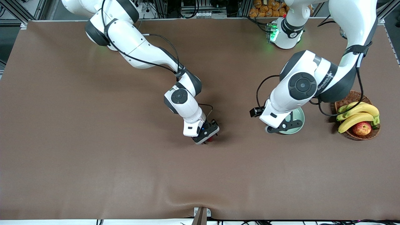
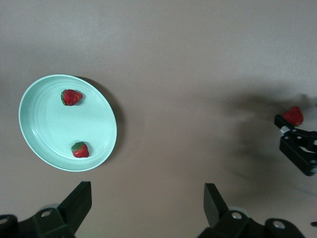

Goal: Collect all strawberries into plate
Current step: 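Carry the last strawberry mid-table with the right gripper and release it, then grasp the strawberry with the left gripper while the right gripper returns to rest, then lift the strawberry with the left gripper toward the plate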

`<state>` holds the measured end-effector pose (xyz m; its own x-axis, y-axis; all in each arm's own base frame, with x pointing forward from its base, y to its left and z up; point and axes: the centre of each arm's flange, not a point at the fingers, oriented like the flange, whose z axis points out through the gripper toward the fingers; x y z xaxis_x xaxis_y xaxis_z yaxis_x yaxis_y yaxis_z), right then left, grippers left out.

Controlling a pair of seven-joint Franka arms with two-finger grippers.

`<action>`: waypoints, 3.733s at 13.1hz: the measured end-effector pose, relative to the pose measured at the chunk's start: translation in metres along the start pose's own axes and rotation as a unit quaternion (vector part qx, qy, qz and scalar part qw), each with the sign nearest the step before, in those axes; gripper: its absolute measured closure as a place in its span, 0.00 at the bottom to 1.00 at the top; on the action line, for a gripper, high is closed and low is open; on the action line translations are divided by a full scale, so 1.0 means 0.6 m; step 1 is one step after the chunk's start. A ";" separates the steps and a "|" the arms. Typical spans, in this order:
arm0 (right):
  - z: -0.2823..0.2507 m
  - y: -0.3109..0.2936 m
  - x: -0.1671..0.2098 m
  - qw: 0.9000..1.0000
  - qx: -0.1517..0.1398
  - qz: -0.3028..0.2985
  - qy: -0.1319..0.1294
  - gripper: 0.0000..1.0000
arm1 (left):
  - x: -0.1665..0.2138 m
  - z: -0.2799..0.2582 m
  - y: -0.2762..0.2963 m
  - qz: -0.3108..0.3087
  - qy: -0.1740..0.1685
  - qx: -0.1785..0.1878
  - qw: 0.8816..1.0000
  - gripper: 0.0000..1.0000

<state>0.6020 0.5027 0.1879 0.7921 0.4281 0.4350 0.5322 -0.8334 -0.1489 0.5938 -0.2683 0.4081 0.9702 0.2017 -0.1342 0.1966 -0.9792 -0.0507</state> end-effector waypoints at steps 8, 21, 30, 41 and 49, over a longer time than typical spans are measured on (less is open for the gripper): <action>-0.170 0.151 0.060 0.997 -0.050 0.025 -0.046 0.00 | -0.045 0.043 0.117 0.051 0.035 -0.019 0.998 0.00; -0.662 0.500 -0.029 0.968 -0.152 0.075 -0.185 0.00 | -0.044 0.246 0.297 0.239 0.136 -0.045 0.960 0.00; -0.872 0.631 -0.149 0.947 -0.121 0.197 -0.223 0.00 | -0.044 0.326 0.330 0.255 0.172 -0.041 0.951 0.00; -0.971 0.604 -0.173 0.916 -0.124 0.305 -0.227 0.00 | -0.037 0.369 0.347 0.265 0.189 -0.040 0.945 0.22; -1.000 0.607 -0.180 0.911 -0.124 0.319 -0.231 0.00 | -0.024 0.381 0.336 0.265 0.194 -0.030 0.944 0.55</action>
<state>0.5308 -0.0567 0.6194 0.9883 -0.1163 -0.0989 -0.1179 -0.9930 -0.0103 0.5871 -0.4636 0.1737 0.9109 -0.3295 0.2484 -0.3349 -0.9420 -0.0213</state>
